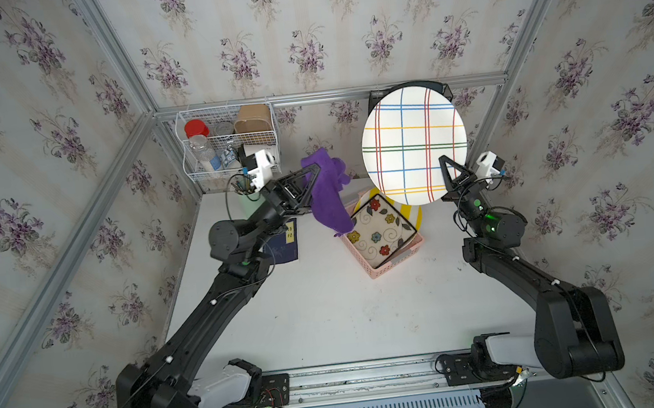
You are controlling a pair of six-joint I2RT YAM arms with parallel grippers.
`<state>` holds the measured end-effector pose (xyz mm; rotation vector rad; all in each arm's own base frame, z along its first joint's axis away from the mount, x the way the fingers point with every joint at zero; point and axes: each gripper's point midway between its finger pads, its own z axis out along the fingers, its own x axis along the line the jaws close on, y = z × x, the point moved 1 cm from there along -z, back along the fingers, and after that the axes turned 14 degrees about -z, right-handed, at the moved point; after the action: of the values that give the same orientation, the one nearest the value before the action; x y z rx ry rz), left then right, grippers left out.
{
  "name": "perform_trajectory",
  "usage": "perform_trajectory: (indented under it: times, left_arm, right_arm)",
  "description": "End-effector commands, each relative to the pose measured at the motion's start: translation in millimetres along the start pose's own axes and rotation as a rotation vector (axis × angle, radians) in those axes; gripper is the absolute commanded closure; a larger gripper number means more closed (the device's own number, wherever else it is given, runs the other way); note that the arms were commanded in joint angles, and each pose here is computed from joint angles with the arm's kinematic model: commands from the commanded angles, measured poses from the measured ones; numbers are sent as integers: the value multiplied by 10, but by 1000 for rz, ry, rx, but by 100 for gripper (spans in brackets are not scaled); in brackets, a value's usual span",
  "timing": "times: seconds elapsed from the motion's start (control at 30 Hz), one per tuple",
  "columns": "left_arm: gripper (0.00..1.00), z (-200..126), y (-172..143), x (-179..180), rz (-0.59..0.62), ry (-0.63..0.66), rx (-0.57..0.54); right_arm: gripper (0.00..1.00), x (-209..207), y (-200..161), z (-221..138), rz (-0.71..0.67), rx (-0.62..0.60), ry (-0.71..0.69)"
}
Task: Wipe the wet plate dry
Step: Wipe the plate with towel, then place the plate at the center of the board.
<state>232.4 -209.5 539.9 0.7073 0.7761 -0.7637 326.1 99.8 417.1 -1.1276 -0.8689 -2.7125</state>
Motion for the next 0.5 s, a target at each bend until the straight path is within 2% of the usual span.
perform_trajectory:
  times: [0.0, 0.03, 0.13, 0.27, 0.33, 0.47]
  left_arm:
    - [100, -225, 4, 311, 313, 371, 2]
    - [100, -319, 27, 399, 364, 492, 1]
    - [100, -522, 175, 451, 487, 691, -50]
    - [100, -620, 250, 550, 545, 780, -61]
    - [100, -643, 272, 635, 546, 809, -58]
    - [100, -746, 318, 908, 514, 900, -68]
  right_arm:
    - [100, -269, -231, -158, -79, 97, -173]
    - [100, -332, -327, -217, -83, 124, -221]
    - [100, -406, -787, -310, -144, 273, -307]
    - [100, -419, -1637, -375, -155, 487, -336]
    - [100, -326, -2158, -394, -151, 610, -294]
    - [100, -319, -2817, -363, -164, 783, -249]
